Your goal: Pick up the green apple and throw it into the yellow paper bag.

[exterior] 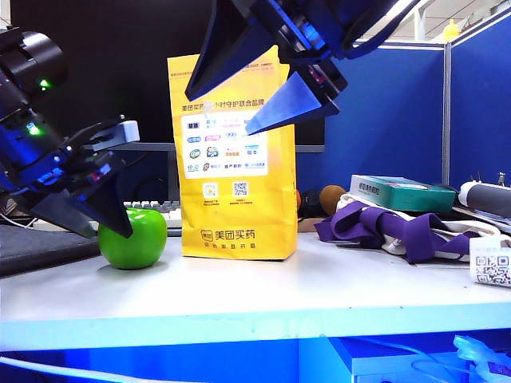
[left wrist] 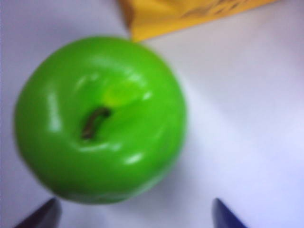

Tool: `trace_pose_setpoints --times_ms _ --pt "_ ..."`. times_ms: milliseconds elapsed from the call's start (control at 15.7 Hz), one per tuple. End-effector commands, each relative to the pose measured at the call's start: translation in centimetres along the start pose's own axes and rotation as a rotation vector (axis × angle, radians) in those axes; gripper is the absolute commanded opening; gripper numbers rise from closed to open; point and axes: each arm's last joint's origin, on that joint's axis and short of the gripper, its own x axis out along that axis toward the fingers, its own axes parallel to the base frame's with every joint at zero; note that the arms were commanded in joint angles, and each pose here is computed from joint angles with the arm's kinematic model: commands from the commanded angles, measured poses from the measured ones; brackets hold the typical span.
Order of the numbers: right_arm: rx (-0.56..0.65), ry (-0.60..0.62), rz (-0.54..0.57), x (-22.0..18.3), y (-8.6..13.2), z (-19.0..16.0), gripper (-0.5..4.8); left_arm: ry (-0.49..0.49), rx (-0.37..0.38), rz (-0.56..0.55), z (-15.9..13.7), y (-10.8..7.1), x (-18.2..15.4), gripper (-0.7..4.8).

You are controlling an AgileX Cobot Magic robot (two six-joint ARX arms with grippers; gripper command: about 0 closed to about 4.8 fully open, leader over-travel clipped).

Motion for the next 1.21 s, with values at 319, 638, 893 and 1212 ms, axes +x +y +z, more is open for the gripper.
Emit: trace_pose_setpoints --times_ms 319,638,893,1212 --pt "-0.013 -0.018 0.003 0.0 -0.1 0.3 4.79 -0.121 0.041 -0.025 1.4 -0.4 0.0 4.79" --pt "-0.003 -0.005 0.003 0.4 -0.6 0.1 4.79 -0.176 0.092 -0.112 2.1 -1.5 0.2 4.79" --pt "-0.002 -0.013 0.007 0.2 -1.1 0.2 4.79 -0.204 0.097 -0.127 3.3 -2.0 -0.1 4.79" --pt "-0.002 -0.014 0.011 0.4 -1.6 0.1 4.79 -0.224 0.097 -0.127 5.7 -2.0 -1.3 4.79"
